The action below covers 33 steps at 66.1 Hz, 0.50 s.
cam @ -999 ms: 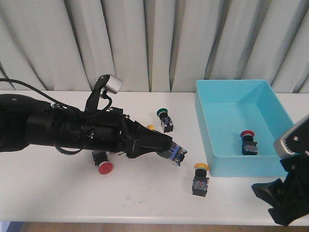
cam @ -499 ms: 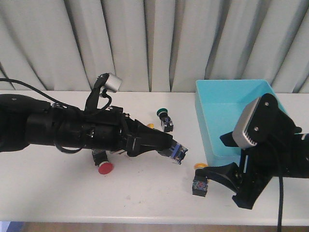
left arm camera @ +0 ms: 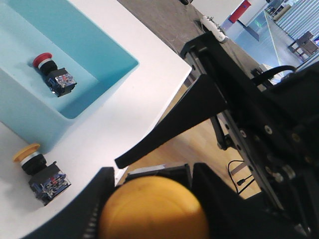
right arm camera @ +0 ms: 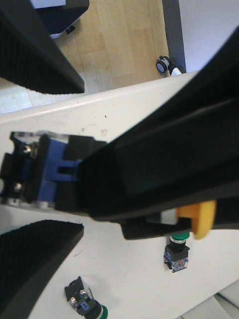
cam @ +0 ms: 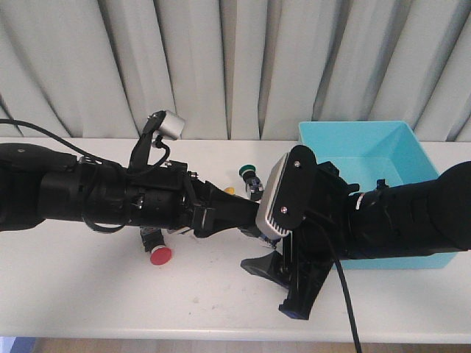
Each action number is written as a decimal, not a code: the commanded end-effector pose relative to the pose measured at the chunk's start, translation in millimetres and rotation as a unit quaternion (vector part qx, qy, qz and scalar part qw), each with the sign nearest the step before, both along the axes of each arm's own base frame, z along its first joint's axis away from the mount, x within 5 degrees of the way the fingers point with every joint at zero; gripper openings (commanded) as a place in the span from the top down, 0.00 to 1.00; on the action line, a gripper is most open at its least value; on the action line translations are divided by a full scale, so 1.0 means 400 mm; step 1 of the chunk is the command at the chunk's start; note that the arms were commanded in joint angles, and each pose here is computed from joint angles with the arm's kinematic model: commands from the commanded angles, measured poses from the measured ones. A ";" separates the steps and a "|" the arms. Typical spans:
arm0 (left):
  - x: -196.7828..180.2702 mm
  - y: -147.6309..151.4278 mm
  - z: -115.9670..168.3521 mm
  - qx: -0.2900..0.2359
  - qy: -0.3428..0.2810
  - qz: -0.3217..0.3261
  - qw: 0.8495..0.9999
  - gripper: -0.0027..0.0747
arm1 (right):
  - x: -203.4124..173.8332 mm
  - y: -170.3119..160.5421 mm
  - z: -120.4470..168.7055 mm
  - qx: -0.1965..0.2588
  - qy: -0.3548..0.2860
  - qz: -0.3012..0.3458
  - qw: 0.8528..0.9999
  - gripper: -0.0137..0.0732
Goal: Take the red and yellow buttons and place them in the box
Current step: 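Grasp the yellow button's body with the right gripper, release left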
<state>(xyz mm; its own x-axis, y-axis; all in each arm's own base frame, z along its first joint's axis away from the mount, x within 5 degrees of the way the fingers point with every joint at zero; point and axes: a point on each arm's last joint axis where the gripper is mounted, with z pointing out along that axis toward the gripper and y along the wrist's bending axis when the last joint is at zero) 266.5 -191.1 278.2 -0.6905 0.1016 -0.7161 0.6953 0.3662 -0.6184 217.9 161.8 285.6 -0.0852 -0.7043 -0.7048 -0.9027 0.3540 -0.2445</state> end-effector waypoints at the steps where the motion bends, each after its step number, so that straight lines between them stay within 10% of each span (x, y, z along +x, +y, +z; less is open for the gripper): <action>1: -0.006 0.000 0.065 -0.049 -0.018 0.001 0.999 0.70 | 0.011 0.000 0.048 0.027 -0.041 -0.022 0.999 0.28; 33: -0.006 0.000 0.065 -0.049 -0.018 0.001 0.999 0.70 | 0.010 0.000 0.047 0.024 -0.040 -0.019 0.999 0.55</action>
<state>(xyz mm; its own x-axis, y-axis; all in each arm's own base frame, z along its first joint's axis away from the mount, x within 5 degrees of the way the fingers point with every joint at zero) 266.5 -191.1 278.6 -0.6903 0.1008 -0.7164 0.6955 0.3651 -0.6188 219.9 161.2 285.7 -0.0826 -0.7068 -0.7026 -0.8945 0.3634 -0.2604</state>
